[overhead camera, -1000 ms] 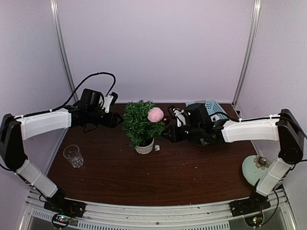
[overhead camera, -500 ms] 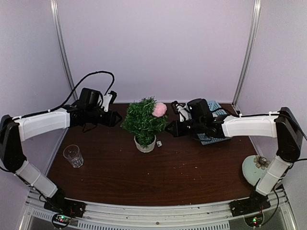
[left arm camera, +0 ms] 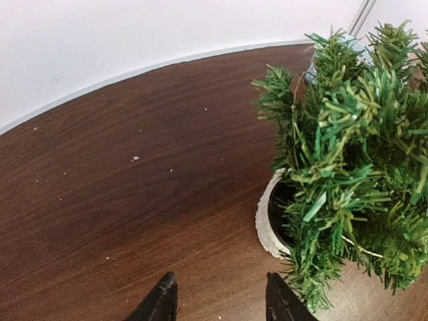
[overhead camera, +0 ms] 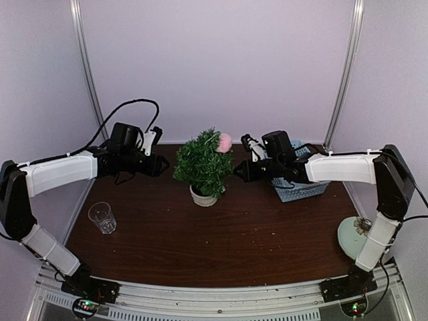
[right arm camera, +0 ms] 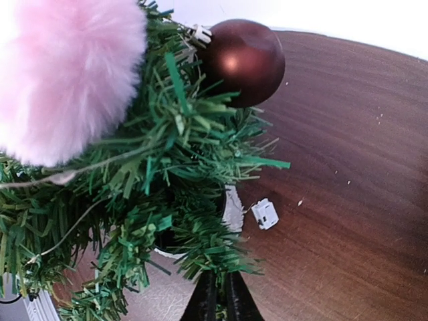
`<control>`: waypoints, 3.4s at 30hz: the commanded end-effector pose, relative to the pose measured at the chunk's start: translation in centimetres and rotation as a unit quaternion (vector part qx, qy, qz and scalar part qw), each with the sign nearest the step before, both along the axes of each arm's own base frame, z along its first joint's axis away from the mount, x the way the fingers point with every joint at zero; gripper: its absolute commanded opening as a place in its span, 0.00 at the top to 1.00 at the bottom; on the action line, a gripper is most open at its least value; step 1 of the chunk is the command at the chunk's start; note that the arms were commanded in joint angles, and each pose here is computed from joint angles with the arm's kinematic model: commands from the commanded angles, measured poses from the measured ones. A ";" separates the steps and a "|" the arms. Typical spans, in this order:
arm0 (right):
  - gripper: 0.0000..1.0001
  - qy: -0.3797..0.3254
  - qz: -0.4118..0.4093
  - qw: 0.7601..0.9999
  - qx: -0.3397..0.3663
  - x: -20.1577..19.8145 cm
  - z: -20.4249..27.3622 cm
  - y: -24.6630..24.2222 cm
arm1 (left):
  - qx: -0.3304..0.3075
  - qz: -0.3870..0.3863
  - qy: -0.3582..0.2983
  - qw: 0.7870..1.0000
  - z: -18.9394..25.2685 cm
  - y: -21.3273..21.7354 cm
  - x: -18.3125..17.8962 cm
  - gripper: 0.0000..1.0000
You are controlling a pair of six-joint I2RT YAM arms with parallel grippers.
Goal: Decorate the small christmas tree
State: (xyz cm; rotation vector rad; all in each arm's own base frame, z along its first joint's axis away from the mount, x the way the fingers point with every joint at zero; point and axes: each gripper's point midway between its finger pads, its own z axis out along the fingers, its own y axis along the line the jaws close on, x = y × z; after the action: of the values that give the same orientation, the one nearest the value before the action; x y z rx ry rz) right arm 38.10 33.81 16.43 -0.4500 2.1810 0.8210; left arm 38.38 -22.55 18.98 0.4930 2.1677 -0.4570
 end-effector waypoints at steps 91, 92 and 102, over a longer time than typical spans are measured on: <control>1.00 -0.235 0.069 0.965 -0.091 -6.9 19.5 0.1 | -0.049 0.027 -0.057 0.997 3.4 1.4 -1.3 0.52; 1.00 -0.237 0.074 0.964 -0.094 -7.1 19.3 1.2 | -0.051 0.027 -0.058 0.997 3.5 1.4 -1.4 0.52; 1.00 -0.240 0.082 0.958 -0.136 -6.6 17.1 8.1 | -0.051 0.035 -0.067 0.996 3.8 2.0 -1.9 0.52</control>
State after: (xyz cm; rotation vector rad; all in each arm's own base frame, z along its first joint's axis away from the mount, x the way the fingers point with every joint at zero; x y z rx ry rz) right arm 30.57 41.09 32.80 -0.9308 1.8205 0.4903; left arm 36.20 -20.81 21.21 0.4086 2.0781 -0.4755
